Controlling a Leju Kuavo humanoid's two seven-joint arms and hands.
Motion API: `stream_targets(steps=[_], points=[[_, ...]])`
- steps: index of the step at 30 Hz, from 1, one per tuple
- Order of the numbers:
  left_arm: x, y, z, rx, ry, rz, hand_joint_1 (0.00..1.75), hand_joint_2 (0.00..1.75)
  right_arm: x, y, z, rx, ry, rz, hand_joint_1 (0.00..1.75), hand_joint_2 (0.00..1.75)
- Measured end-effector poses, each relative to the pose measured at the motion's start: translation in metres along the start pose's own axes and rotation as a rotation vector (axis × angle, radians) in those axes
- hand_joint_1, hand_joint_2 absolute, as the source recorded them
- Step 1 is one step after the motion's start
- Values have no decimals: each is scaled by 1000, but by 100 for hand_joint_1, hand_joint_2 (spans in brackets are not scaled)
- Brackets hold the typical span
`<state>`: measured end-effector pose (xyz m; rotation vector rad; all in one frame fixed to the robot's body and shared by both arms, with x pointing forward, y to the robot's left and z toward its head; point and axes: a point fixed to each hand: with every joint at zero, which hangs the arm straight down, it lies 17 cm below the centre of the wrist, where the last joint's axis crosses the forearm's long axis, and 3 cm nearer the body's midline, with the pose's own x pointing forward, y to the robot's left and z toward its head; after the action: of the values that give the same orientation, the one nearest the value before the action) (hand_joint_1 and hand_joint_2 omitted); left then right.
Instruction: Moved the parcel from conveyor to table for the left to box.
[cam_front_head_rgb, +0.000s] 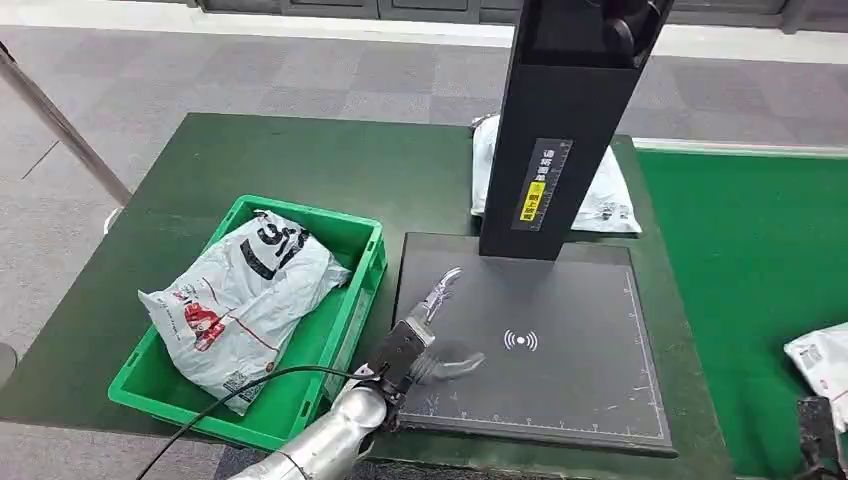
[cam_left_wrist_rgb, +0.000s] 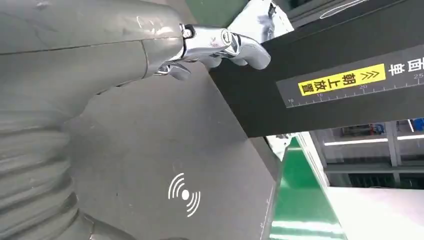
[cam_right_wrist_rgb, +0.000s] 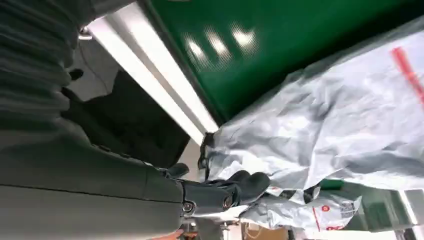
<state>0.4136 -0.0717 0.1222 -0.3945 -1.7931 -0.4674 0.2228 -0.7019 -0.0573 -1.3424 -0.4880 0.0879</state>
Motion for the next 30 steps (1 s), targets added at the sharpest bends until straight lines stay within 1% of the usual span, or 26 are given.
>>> stream_targets(steps=[7, 22, 25, 26, 27, 30], points=[[0, 2, 0, -2, -1, 0, 0, 175, -16, -4, -5, 7, 41, 28, 0, 175], [0, 2, 0, -2, -1, -1, 0, 175, -20, -5, -6, 8, 47, 33, 0, 175], [-1, 3, 1, -6, 0, -2, 0, 175, -23, -7, -7, 7, 64, 51, 0, 175], [-3, 7, 2, -1, 3, -7, 0, 175, -22, -8, -8, 2, 52, 57, 0, 175], [-4, 11, 3, 6, 0, -5, 0, 175, -5, -10, -9, -13, -18, 65, 0, 175], [-5, 12, 3, 9, 0, -3, 0, 175, 4, -11, -10, -16, -40, 66, 0, 175]])
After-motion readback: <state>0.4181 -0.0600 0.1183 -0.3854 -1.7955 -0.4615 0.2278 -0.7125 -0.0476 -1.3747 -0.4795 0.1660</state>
